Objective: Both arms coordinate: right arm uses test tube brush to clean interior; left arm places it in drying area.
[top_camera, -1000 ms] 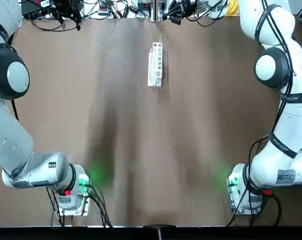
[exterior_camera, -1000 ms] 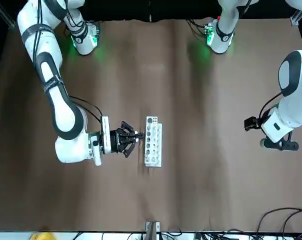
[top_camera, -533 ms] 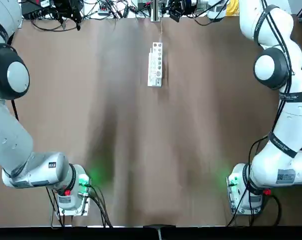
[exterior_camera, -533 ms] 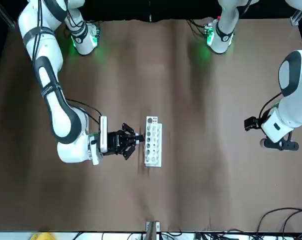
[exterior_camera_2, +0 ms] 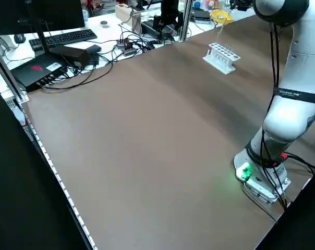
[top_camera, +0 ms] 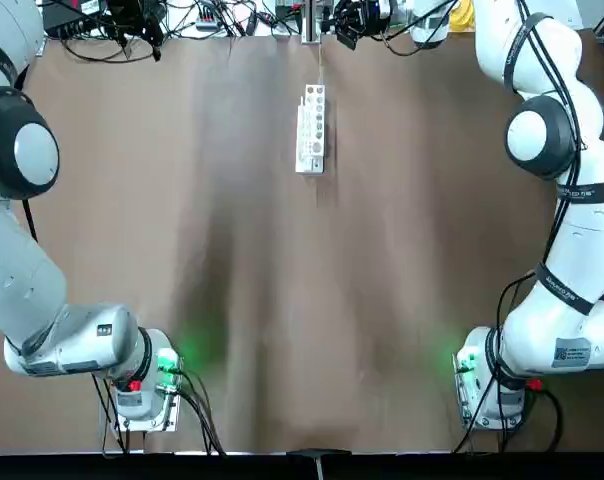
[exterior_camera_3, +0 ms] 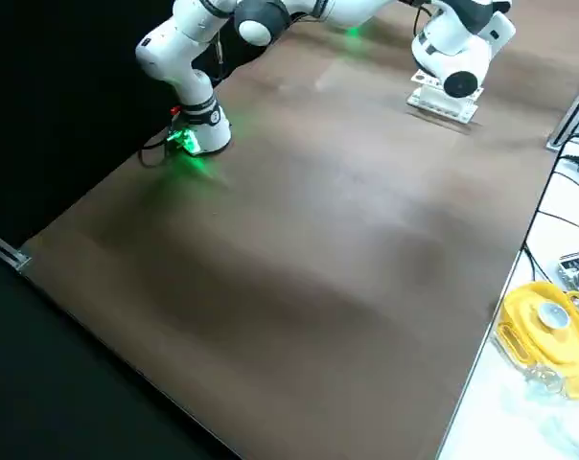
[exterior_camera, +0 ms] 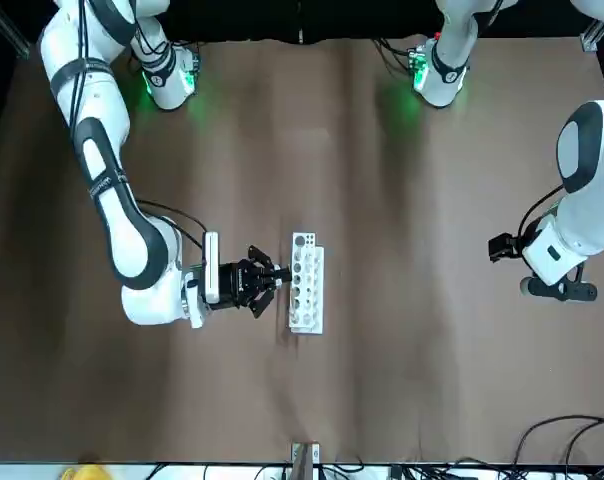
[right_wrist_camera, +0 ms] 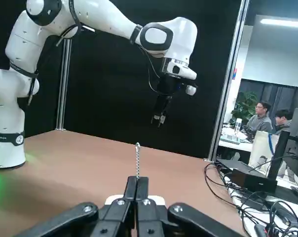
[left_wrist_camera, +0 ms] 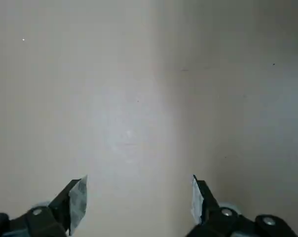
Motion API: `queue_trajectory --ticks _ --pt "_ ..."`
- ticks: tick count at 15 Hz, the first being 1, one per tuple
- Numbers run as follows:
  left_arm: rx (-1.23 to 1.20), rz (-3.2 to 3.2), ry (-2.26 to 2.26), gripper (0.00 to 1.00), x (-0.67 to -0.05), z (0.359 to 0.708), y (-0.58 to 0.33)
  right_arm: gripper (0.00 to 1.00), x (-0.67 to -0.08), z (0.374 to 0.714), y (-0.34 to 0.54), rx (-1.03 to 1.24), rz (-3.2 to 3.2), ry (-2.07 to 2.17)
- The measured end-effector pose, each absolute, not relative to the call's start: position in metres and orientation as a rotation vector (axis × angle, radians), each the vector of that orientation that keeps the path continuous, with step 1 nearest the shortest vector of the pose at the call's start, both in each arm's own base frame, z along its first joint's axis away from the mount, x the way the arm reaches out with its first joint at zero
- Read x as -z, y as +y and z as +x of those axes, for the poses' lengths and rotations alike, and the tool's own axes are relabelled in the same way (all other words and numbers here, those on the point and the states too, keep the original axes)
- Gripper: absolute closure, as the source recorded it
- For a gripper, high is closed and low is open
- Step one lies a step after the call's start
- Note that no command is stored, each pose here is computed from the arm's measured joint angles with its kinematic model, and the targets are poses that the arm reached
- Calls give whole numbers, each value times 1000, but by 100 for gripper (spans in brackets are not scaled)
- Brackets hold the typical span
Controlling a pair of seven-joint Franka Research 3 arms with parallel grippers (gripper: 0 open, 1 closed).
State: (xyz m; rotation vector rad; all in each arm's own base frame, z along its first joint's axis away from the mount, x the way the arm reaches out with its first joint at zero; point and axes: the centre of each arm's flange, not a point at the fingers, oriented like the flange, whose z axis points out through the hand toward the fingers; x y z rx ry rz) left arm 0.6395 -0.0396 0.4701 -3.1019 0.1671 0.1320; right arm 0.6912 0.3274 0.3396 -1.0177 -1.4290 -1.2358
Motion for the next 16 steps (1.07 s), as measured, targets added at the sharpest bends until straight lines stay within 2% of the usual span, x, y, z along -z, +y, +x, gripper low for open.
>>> queue_trajectory --ticks 16 --pt "-132 -3102 167 0 -470 639 -40 97 -332 690 329 1234 -1012 -1431"
